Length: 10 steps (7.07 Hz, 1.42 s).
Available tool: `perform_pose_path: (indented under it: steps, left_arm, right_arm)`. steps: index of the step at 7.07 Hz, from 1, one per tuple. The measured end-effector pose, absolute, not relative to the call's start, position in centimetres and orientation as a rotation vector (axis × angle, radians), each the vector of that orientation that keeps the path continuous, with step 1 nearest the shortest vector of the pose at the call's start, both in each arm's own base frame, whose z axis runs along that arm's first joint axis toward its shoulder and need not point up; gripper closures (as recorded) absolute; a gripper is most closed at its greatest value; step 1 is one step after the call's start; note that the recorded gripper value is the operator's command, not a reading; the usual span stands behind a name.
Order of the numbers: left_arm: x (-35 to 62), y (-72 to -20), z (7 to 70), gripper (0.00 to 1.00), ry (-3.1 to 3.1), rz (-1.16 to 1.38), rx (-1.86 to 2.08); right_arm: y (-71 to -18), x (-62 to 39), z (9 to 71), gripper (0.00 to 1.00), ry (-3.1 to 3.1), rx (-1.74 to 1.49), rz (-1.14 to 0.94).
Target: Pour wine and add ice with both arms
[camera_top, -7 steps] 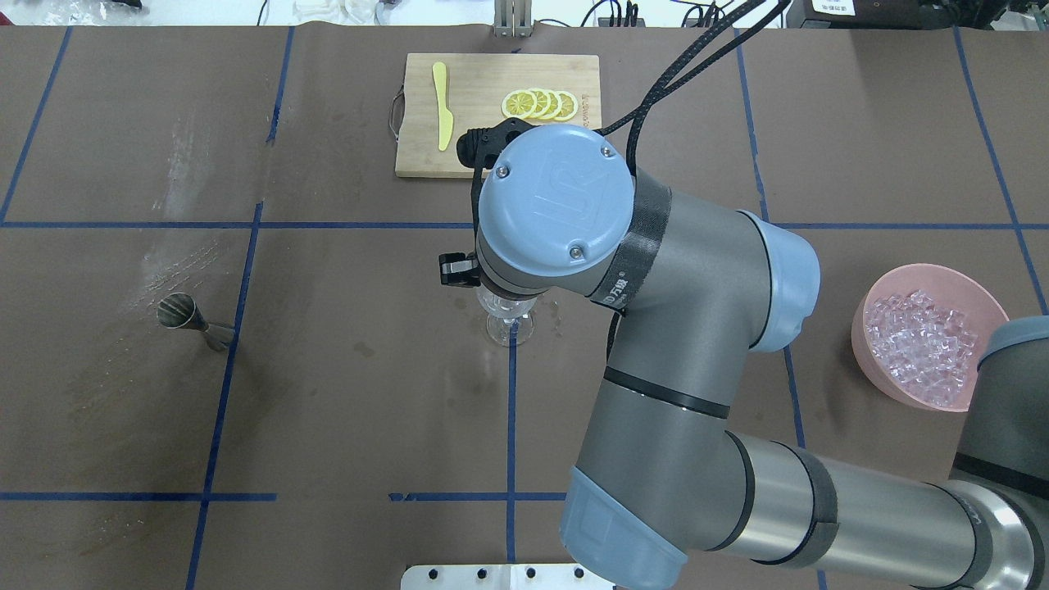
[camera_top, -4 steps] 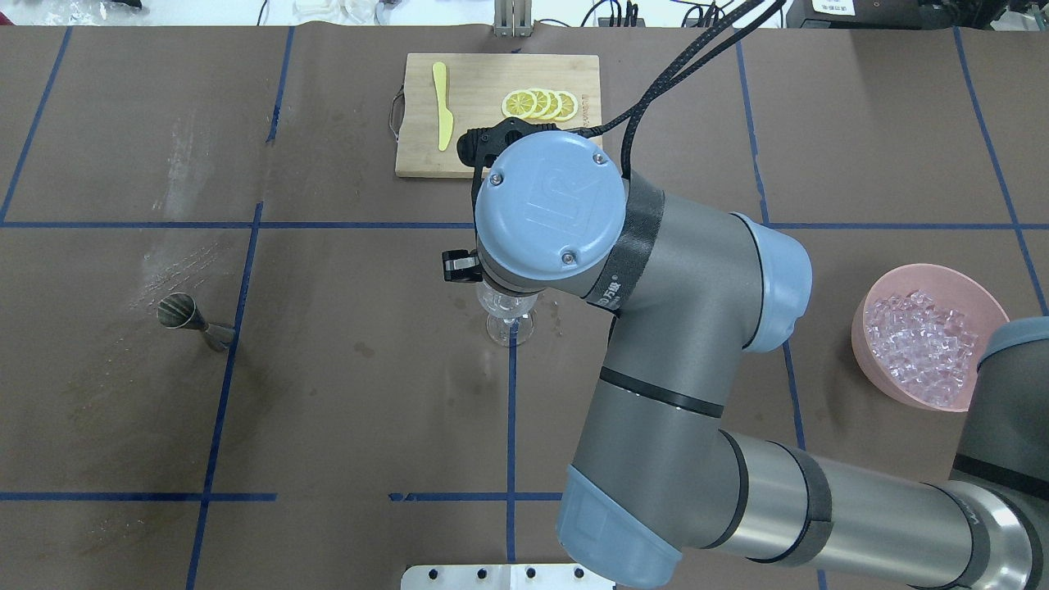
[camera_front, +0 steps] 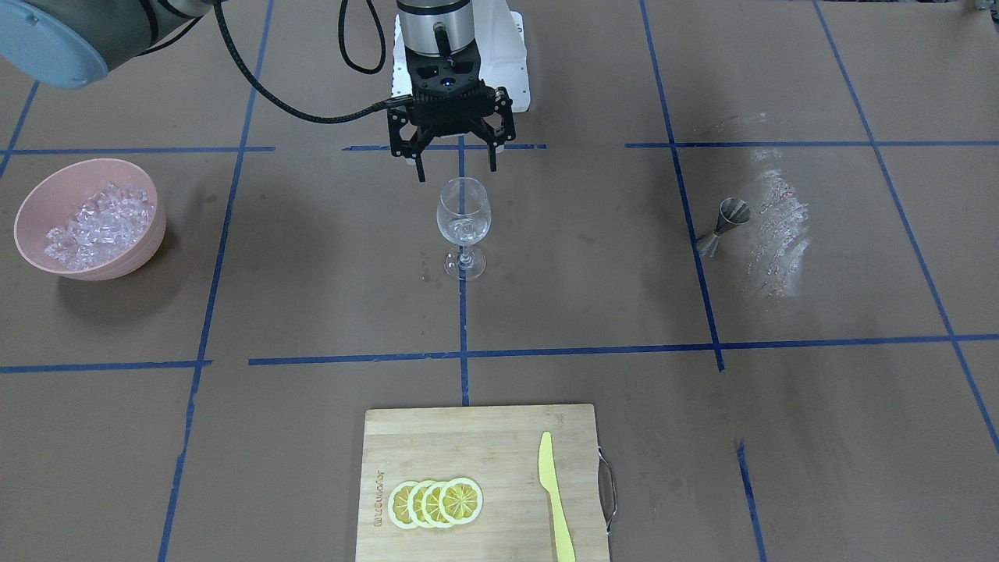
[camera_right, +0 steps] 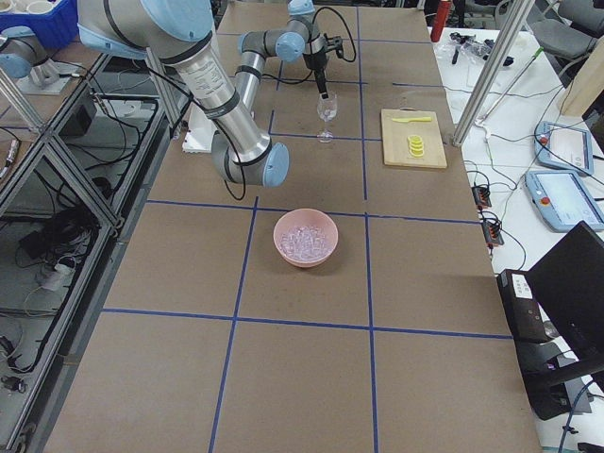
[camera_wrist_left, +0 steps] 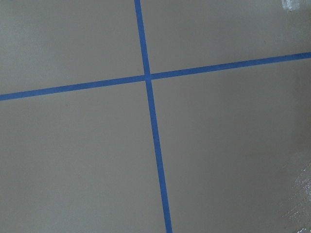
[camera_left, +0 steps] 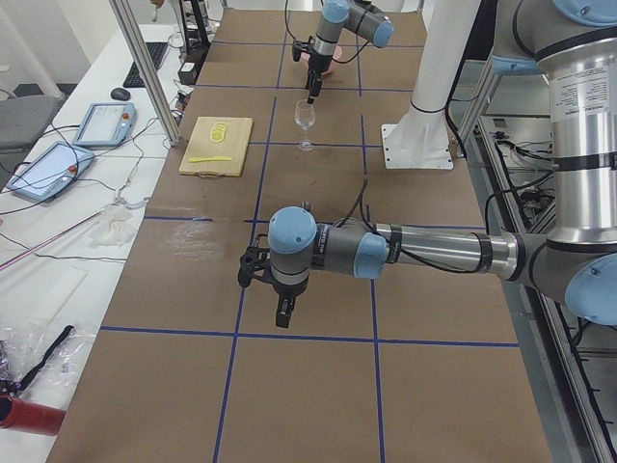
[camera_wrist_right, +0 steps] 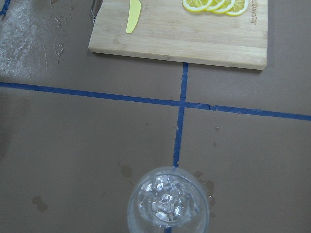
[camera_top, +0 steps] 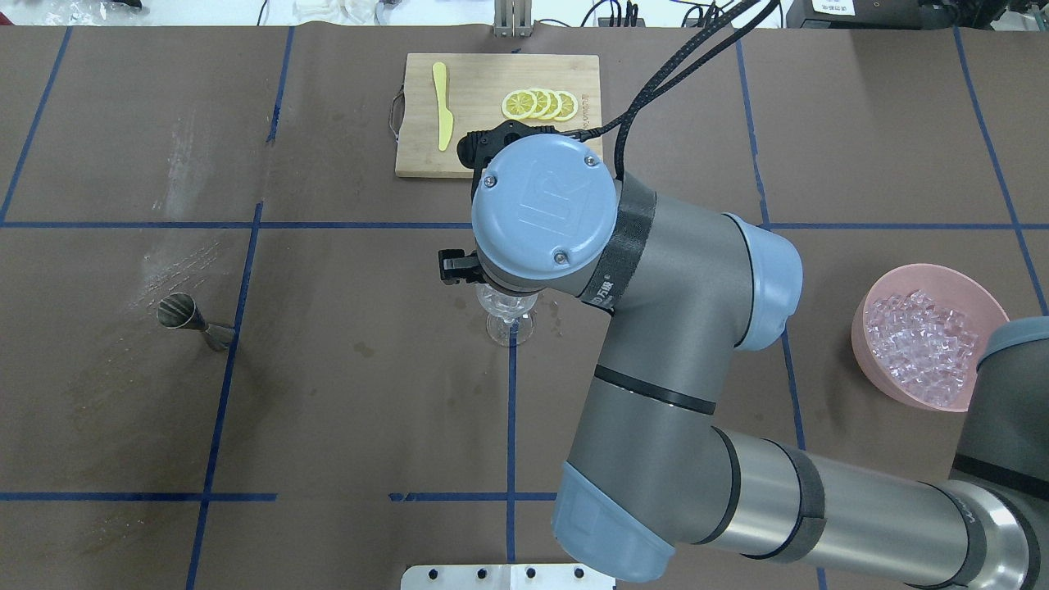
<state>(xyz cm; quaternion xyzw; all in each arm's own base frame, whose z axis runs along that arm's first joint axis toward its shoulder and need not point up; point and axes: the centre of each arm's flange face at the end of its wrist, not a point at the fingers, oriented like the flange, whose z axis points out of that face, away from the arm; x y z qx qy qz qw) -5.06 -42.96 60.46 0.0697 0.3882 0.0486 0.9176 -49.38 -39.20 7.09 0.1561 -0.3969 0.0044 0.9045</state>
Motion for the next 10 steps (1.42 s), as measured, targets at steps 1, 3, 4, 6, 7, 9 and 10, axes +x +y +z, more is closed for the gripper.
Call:
perform_pose_path:
  steps: [1,3,4,6,7,9,10]
  left_arm:
    - [-5.1,-42.8,60.6,0.0,0.799,0.098,0.141]
    - [-5.2,-42.4,61.1,0.0,0.795,0.091,0.13]
    - [-5.3,-42.4,61.3,0.0,0.781,0.09,0.129]
    - [-5.5,-42.5,61.3,0.0,0.758,0.089,0.131]
    - [-5.5,-42.4,61.3,0.0,0.756,0.088,0.13]
    - [-5.5,-42.3,61.5,0.0,0.759,0.086,0.126]
    - [-5.5,-42.2,61.6,0.0,0.76,0.084,0.123]
  right_arm:
    - [-40.4,-48.3,7.7,0.0,-0.82,0.301,0.001]
    - [-44.6,-43.8,10.8,0.0,-0.818,0.24,-0.025]
    - [-47.1,-40.2,14.1,0.0,-0.801,0.226,-0.065]
    - [-51.8,-30.3,24.0,0.0,-0.74,0.197,-0.169]
    - [-53.2,-24.7,30.1,0.0,-0.704,0.183,-0.224]
    - [-52.6,-13.2,42.6,0.0,-0.672,0.14,-0.296]
    - [-51.0,-8.1,47.9,0.0,-0.667,0.106,-0.283]
